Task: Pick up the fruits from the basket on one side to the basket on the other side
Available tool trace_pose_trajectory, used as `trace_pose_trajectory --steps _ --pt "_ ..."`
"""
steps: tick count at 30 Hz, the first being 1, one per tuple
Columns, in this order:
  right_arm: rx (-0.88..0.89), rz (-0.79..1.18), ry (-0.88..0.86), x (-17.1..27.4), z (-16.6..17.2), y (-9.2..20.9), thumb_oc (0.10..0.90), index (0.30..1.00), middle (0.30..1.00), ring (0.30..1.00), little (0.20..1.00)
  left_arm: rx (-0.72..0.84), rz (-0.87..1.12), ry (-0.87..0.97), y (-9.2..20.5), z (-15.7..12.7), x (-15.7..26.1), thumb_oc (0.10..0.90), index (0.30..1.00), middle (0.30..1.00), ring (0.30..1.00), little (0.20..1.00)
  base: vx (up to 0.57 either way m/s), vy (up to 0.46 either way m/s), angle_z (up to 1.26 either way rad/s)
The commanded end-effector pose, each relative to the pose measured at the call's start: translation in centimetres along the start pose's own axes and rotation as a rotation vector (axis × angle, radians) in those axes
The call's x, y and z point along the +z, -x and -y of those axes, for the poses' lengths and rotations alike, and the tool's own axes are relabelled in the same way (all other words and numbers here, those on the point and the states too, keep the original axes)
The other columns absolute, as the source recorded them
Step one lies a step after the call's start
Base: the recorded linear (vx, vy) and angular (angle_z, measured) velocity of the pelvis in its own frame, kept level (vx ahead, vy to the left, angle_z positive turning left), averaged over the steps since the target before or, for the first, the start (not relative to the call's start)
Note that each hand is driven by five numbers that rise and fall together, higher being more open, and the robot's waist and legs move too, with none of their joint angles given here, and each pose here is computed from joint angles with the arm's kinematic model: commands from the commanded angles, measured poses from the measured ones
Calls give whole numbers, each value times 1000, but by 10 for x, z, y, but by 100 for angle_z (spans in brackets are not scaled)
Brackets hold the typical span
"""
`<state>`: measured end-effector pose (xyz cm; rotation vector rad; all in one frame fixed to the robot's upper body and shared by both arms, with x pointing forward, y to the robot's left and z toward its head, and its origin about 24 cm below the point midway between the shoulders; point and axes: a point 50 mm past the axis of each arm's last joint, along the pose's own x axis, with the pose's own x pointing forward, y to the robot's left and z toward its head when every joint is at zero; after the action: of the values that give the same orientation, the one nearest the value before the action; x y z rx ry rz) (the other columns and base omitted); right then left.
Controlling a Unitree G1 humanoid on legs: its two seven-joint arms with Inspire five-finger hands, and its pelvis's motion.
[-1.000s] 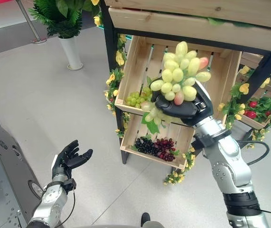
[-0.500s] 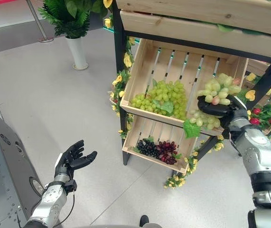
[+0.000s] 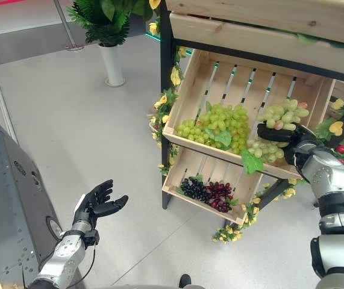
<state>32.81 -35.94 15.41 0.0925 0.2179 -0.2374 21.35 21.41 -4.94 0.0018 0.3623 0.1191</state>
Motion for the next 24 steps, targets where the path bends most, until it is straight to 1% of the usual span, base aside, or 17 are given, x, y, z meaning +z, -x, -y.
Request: trace_pose_trajectory --steps 1,4,6,8,9,11,12,13,14,24 --pt "-55 372 29 110 -5 13 400 300 300 300 300 -96 234 -49 -16 10 54 800 900 900 900 900 0 0 0" --pt "-65 364 65 111 -10 10 400 300 300 300 300 -99 236 -46 -16 10 54 800 900 900 900 900 0 0 0" --pt "-89 338 135 110 -12 8 400 300 300 300 300 -98 240 -44 -16 11 55 800 900 900 900 900 0 0 0" --pt "-134 290 239 107 -10 5 400 300 300 300 300 -93 244 -40 -16 12 55 800 900 900 900 900 0 0 0" --pt "-136 288 248 107 -10 5 400 300 300 300 300 -92 245 -40 -16 11 55 800 900 900 900 900 0 0 0" --pt "-137 253 332 105 -8 3 400 300 300 300 300 -89 243 -39 -17 10 55 800 900 900 900 900 0 0 0" --pt "-139 244 356 105 -9 3 529 493 493 493 493 -88 243 -40 -17 11 55 800 900 900 900 900 0 0 0" --pt "-139 235 376 105 -8 3 739 808 808 808 808 -87 243 -41 -17 10 55 800 900 900 900 900 0 0 0" --pt "-141 230 394 105 -7 3 800 900 900 900 900 -87 243 -41 -17 10 55 800 900 900 900 900 0 0 0" --pt "-214 265 560 123 -8 7 800 900 900 900 900 -102 251 -38 -18 14 56 800 900 900 900 900 0 0 0"
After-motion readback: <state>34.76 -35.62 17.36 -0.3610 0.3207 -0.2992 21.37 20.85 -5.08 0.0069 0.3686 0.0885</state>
